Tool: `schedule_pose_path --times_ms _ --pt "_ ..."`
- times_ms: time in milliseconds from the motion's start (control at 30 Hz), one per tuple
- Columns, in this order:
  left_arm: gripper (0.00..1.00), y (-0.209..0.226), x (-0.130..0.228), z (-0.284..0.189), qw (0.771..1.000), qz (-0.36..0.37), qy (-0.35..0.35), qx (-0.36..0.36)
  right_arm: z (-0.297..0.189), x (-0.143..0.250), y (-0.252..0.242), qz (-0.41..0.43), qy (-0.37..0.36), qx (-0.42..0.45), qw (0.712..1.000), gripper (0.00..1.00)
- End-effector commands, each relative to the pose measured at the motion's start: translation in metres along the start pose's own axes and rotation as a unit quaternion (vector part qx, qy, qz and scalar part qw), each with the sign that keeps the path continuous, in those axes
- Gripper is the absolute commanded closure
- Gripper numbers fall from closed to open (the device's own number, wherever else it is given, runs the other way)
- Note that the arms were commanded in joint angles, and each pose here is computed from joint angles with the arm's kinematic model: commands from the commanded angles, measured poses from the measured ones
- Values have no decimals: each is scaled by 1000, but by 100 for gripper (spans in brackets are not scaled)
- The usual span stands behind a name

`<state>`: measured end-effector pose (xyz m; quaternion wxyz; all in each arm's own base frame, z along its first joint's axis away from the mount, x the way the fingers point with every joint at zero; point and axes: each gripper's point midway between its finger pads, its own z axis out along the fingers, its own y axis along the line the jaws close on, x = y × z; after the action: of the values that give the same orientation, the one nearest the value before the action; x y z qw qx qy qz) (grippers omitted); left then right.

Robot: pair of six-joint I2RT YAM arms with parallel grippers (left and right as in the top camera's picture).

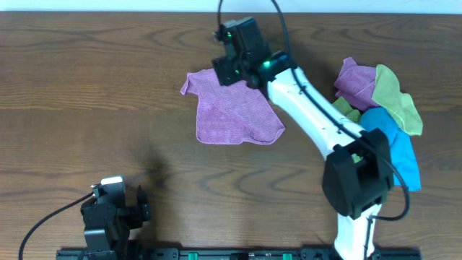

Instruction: Fold the cloth

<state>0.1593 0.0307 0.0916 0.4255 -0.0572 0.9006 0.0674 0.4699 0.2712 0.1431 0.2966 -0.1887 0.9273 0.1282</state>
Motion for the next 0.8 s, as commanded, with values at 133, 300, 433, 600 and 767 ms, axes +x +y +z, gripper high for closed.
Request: schedule_pose_path --times_ms 133,300,433,600,767 --pt "5 -1 11 3 1000 8 19 1 -66 19 -52 89 52 -13 995 1" --pt "5 2 12 3 1000 8 21 -6 -79 55 -55 83 124 -29 988 1" --pt "5 1 12 3 1000 7 20 -4 -76 74 -57 95 152 -35 983 1" --pt "5 -17 4 2 999 1 4 49 -79 100 -58 116 161 -59 978 1" --pt "5 -56 -15 -7 985 -28 -29 165 -96 125 -54 115 131 -63 983 1"
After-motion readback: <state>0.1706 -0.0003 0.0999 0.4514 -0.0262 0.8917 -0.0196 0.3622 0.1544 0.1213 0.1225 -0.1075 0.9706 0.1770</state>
